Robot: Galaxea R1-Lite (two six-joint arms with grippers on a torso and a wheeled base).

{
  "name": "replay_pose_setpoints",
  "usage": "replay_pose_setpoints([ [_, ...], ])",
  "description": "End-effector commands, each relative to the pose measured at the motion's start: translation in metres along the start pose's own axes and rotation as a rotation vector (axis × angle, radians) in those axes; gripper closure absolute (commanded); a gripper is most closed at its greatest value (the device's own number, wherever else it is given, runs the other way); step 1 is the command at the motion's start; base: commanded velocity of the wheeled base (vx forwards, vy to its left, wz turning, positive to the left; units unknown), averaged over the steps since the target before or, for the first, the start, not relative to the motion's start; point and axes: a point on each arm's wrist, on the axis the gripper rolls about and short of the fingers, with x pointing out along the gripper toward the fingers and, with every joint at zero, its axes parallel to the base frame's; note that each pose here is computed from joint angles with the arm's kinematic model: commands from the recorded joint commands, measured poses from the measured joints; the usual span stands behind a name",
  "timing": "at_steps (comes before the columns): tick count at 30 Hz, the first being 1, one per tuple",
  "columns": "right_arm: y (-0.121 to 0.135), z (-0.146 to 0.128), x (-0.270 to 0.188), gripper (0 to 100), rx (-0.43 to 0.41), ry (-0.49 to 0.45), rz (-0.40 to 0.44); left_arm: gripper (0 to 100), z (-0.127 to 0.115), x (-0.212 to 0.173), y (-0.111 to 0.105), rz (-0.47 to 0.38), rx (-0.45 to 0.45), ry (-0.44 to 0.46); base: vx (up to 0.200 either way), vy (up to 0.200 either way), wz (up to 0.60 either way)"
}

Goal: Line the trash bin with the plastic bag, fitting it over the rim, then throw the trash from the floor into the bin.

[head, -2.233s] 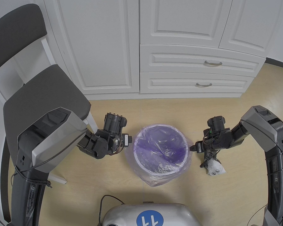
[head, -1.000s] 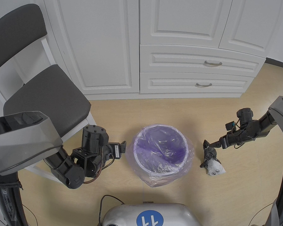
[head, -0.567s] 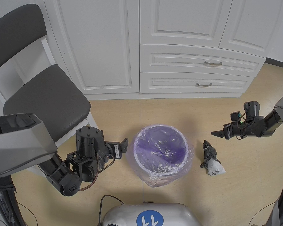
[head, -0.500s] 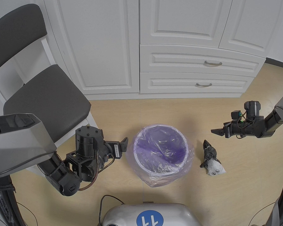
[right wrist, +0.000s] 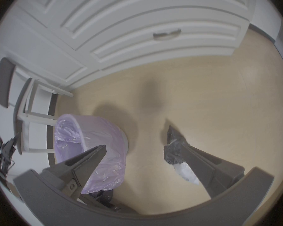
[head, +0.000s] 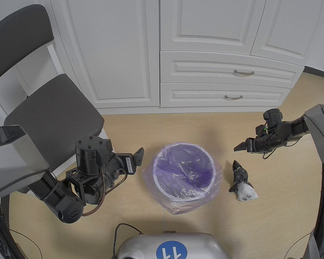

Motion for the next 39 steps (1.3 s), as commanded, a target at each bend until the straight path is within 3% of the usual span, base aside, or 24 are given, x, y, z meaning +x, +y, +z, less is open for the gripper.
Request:
replay_pose_setpoints([
  [1, 0.007, -0.021, 0.067, 0, 0.076, 0.175, -0.047, 0, 0.004, -0.005, 0.000, -0.003, -0.005, -0.014, 0.000, 0.000, 0.00],
  [14, 0.032, -0.037, 0.096, 0, 0.029, 0.228, -0.013, 0, -0.018, 0.008, 0.000, 0.007, 0.014, 0.046, 0.000, 0.000, 0.00],
  [22, 0.032, -0.043, 0.113, 0, 0.027, 0.229, -0.004, 0, -0.030, 0.016, 0.002, 0.018, 0.016, 0.058, 0.000, 0.000, 0.00],
  [26, 0.031, -0.036, 0.120, 0, 0.071, 0.198, -0.001, 0, -0.042, 0.024, 0.003, 0.026, 0.016, 0.053, 0.000, 0.000, 0.00],
  [27, 0.032, -0.034, 0.121, 0, 0.115, 0.186, -0.001, 0, -0.045, 0.025, 0.003, 0.024, 0.015, 0.051, 0.000, 0.000, 0.00],
  [39, 0.038, -0.023, 0.123, 0, 0.300, 0.118, 0.006, 0, -0.045, 0.023, 0.005, 0.030, 0.017, 0.051, 0.000, 0.000, 0.00],
])
